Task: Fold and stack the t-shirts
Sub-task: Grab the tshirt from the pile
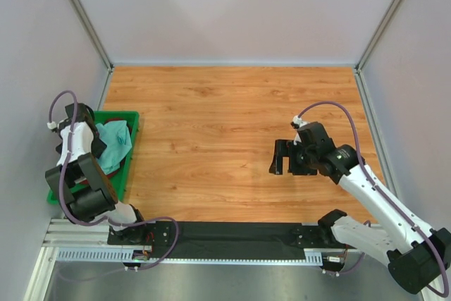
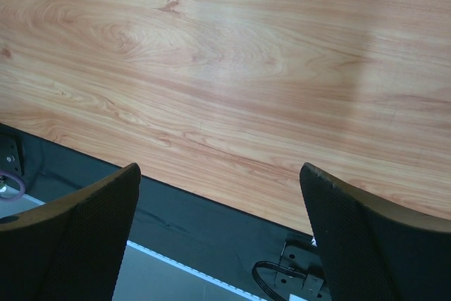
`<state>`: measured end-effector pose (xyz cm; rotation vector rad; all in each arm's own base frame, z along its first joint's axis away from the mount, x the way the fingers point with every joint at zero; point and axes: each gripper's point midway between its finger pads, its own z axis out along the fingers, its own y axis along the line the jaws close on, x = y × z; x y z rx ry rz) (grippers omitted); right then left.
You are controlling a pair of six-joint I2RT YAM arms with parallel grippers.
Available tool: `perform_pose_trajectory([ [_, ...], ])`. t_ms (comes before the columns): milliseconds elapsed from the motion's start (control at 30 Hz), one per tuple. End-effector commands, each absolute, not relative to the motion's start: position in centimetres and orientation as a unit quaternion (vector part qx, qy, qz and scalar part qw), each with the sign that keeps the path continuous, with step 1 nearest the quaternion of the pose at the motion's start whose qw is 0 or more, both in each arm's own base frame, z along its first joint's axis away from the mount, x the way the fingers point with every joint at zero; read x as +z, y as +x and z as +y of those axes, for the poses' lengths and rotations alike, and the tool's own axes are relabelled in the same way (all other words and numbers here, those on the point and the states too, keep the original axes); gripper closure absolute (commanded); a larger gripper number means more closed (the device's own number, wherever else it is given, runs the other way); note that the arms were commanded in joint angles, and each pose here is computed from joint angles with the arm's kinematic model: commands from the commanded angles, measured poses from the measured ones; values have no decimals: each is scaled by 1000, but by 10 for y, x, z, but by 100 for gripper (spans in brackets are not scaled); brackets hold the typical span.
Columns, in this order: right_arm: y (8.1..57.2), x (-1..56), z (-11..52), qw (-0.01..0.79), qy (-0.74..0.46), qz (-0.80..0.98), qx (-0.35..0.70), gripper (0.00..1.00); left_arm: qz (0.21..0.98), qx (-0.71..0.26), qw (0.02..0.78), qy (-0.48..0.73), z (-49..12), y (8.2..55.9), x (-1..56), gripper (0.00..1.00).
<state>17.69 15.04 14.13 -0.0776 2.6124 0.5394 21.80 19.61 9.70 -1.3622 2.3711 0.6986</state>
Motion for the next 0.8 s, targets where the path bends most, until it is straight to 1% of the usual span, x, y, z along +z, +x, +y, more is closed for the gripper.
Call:
perform_pose_trajectory([
  [0, 181, 160, 153, 253, -43, 944, 209, 4, 843, 212, 185, -458, 199, 235, 89, 25],
  [33, 181, 161, 153, 254, -39, 944, 208, 4, 843, 211, 185, -459, 200, 235, 88, 39],
  [67, 182, 162, 153, 256, -39, 943, 210, 5, 842, 215, 180, -460, 200, 234, 88, 48],
  [100, 182, 163, 154, 255, -38, 943, 211, 5, 842, 218, 177, -461, 201, 233, 90, 60],
  [133, 181, 164, 154, 254, -37, 942, 214, 5, 838, 222, 181, -465, 204, 235, 96, 100],
  [200, 181, 165, 155, 255, -36, 942, 216, 5, 829, 229, 176, -480, 202, 228, 108, 100],
  [267, 181, 165, 155, 251, -34, 943, 214, 5, 818, 209, 217, -491, 194, 233, 137, 100],
  [300, 182, 166, 155, 249, -32, 944, 213, 6, 807, 185, 252, -501, 182, 233, 162, 100],
  [333, 181, 166, 155, 247, -30, 945, 213, 6, 803, 172, 272, -502, 173, 234, 175, 100],
  [367, 180, 165, 156, 242, -28, 946, 214, 6, 806, 140, 294, -495, 150, 242, 188, 100],
  [400, 180, 163, 158, 234, -22, 948, 216, 6, 794, 119, 345, -487, 137, 244, 217, 100],
  [500, 179, 160, 162, 217, -2, 950, 222, 7, 794, 50, 398, -456, 88, 254, 258, 100],
  [533, 177, 157, 165, 203, 17, 952, 229, 7, 783, 29, 438, -441, 78, 254, 290, 100],
  [600, 174, 147, 170, 186, 31, 952, 240, 9, 788, -2, 466, -403, 49, 248, 318, 100],
  [633, 173, 143, 172, 176, 41, 953, 244, 9, 780, -19, 489, -390, 41, 243, 342, 100],
  [667, 173, 139, 173, 171, 48, 954, 243, 10, 783, -24, 488, -384, 34, 232, 346, 100],
  [700, 173, 136, 173, 168, 52, 954, 242, 10, 780, -46, 508, -362, 23, 222, 364, 100],
  [767, 178, 136, 176, 167, 62, 954, 242, 10, 784, -53, 509, -351, 19, 201, 368, 100],
])
